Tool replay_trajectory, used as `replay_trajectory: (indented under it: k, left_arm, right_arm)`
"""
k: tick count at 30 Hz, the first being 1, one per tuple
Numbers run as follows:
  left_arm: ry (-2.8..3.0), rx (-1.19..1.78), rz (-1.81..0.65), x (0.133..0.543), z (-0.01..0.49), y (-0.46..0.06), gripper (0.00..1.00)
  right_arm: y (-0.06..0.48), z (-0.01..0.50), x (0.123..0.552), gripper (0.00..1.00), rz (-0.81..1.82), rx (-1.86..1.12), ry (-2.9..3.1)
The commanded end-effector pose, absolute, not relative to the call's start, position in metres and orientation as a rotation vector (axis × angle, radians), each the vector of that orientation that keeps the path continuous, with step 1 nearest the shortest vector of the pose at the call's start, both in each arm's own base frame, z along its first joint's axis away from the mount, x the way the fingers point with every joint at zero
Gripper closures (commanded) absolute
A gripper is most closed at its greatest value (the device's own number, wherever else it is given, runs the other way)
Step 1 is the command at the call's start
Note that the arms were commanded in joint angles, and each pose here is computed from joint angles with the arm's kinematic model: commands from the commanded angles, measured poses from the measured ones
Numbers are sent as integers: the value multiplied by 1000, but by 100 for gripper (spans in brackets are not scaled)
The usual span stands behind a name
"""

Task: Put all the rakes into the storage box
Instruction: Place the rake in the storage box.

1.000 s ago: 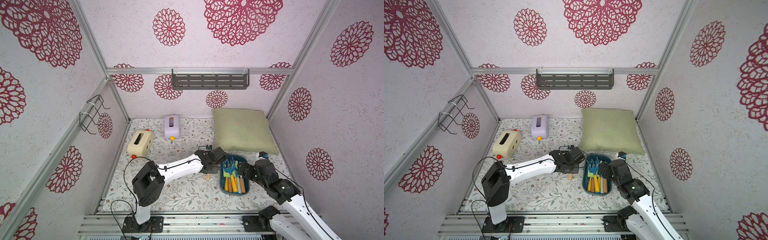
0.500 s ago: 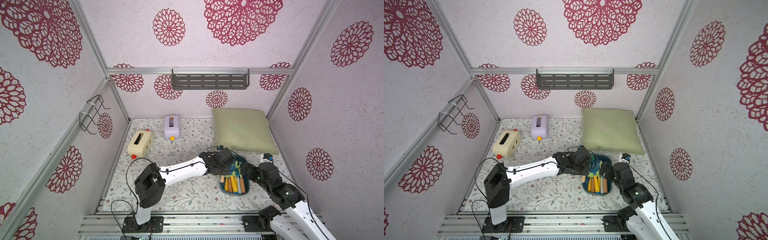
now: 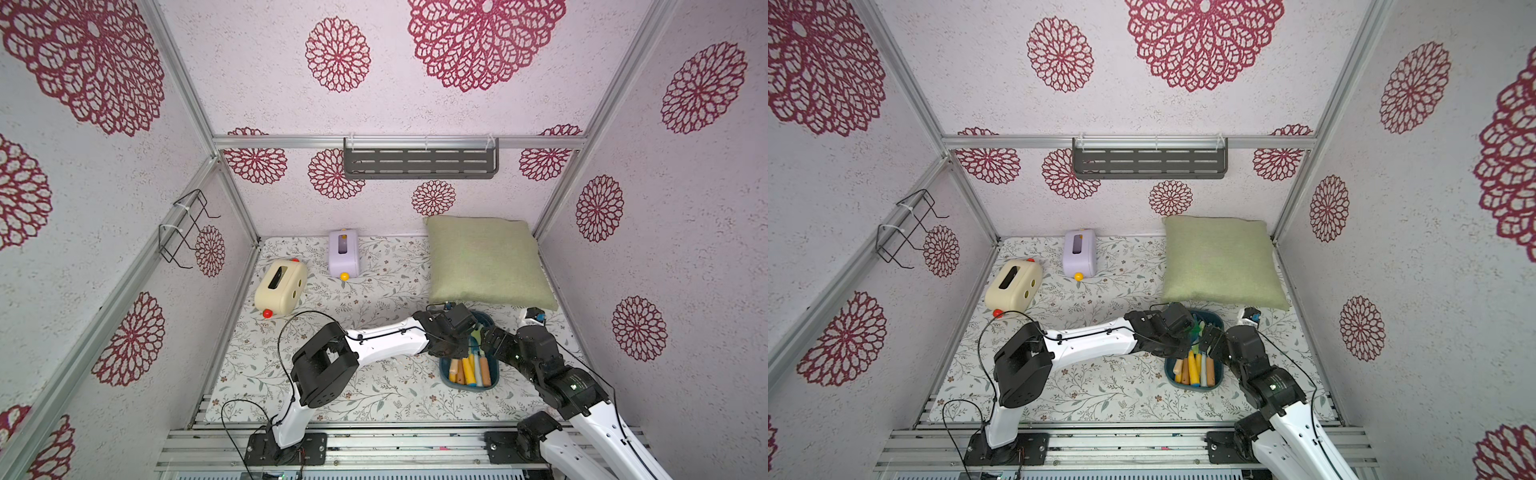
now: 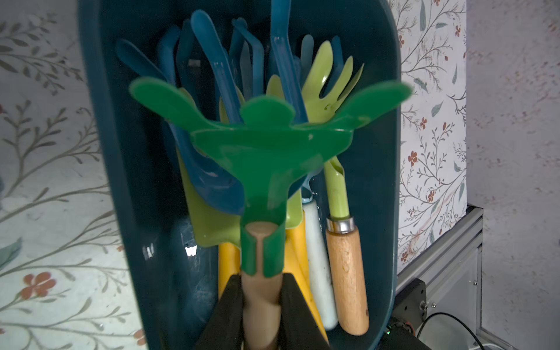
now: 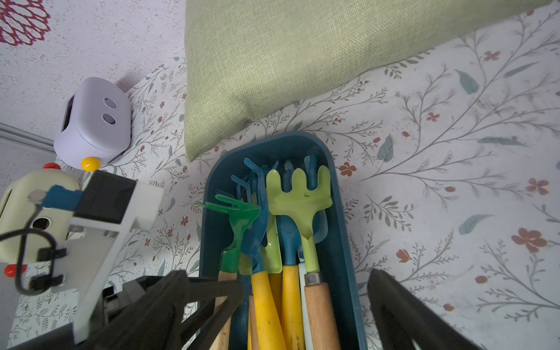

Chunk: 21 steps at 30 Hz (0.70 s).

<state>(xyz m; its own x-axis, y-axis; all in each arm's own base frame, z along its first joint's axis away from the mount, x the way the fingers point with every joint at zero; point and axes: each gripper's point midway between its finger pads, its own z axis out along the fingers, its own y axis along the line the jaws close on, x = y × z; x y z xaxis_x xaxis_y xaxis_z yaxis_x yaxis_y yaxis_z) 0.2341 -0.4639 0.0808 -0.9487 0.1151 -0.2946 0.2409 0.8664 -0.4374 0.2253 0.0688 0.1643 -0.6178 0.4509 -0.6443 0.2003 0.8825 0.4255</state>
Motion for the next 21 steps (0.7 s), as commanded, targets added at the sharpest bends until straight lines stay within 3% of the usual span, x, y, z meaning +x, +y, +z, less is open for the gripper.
replay_trajectory:
  k: [1, 8, 14, 21]
  left_arm:
    - [2739, 279, -776, 235, 94, -479, 77]
    - [2727, 266, -764, 234, 101, -471, 43]
    - [2678, 257, -686, 241, 115, -455, 35]
    - [2551, 245, -545, 255, 159, -413, 17]
  right_arm:
    - [66, 169, 228, 1, 404, 496, 2219]
    - [66, 169, 228, 1, 402, 495, 2216]
    - [67, 171, 231, 1, 403, 491, 2205]
    - [77, 187, 242, 1, 435, 360, 2139]
